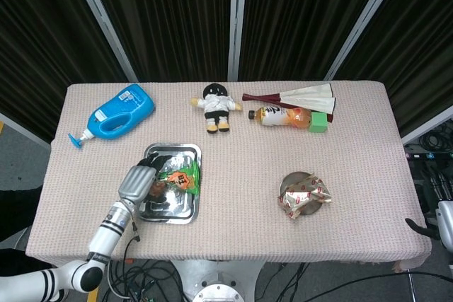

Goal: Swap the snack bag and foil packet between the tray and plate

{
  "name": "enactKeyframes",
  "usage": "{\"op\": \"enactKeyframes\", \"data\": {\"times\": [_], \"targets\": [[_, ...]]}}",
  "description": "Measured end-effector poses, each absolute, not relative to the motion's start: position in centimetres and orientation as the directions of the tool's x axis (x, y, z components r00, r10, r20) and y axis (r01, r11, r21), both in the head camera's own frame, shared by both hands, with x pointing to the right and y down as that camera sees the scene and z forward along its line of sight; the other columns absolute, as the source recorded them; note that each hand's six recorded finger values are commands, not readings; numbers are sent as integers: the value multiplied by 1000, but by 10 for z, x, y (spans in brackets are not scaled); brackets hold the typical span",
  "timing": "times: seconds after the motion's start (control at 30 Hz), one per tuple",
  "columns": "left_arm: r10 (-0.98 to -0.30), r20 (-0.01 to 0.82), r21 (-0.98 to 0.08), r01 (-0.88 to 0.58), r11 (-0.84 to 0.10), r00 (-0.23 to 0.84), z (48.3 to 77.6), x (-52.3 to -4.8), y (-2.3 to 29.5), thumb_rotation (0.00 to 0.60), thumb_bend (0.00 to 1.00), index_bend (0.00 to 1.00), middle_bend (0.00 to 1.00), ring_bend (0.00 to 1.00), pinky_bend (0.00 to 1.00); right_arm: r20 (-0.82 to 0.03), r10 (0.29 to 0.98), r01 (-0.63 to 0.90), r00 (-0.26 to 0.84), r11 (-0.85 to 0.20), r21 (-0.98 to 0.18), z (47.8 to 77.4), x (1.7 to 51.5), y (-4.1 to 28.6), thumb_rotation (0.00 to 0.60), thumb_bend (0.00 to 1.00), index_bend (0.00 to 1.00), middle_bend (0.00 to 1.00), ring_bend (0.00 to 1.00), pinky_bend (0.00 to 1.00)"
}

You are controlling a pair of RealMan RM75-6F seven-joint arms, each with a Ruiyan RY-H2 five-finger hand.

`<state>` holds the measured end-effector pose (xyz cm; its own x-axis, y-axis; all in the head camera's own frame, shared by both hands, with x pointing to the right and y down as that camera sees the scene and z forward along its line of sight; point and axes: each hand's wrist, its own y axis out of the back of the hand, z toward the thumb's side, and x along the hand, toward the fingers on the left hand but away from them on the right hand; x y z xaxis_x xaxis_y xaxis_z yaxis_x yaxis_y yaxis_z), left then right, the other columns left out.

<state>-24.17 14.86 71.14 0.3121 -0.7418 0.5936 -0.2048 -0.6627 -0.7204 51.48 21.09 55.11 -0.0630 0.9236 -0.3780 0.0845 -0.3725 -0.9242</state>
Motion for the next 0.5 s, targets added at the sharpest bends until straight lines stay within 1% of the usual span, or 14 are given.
{"op": "enactKeyframes", "data": {"times": [0.17,0.2,0.3,0.5], "targets": [[-740,602,-725,-184,-664,299,726,-240,145,600,185,281,352,286,407,-385,920,88,-76,-379,-921,553,519,212,600,0,0,2,0,0],[-744,599,-728,-184,-660,298,728,-239,145,600,215,331,401,335,452,-386,919,88,-78,-379,-921,553,520,212,600,0,0,2,0,0],[-766,571,-754,-179,-632,296,730,-235,141,600,261,427,495,427,545,-389,917,87,-85,-382,-920,553,523,213,600,0,0,2,0,0],[-781,531,-802,-102,-589,329,735,-225,140,600,311,538,598,530,641,-408,908,92,-96,-400,-912,554,527,215,600,0,0,2,0,0]]}}
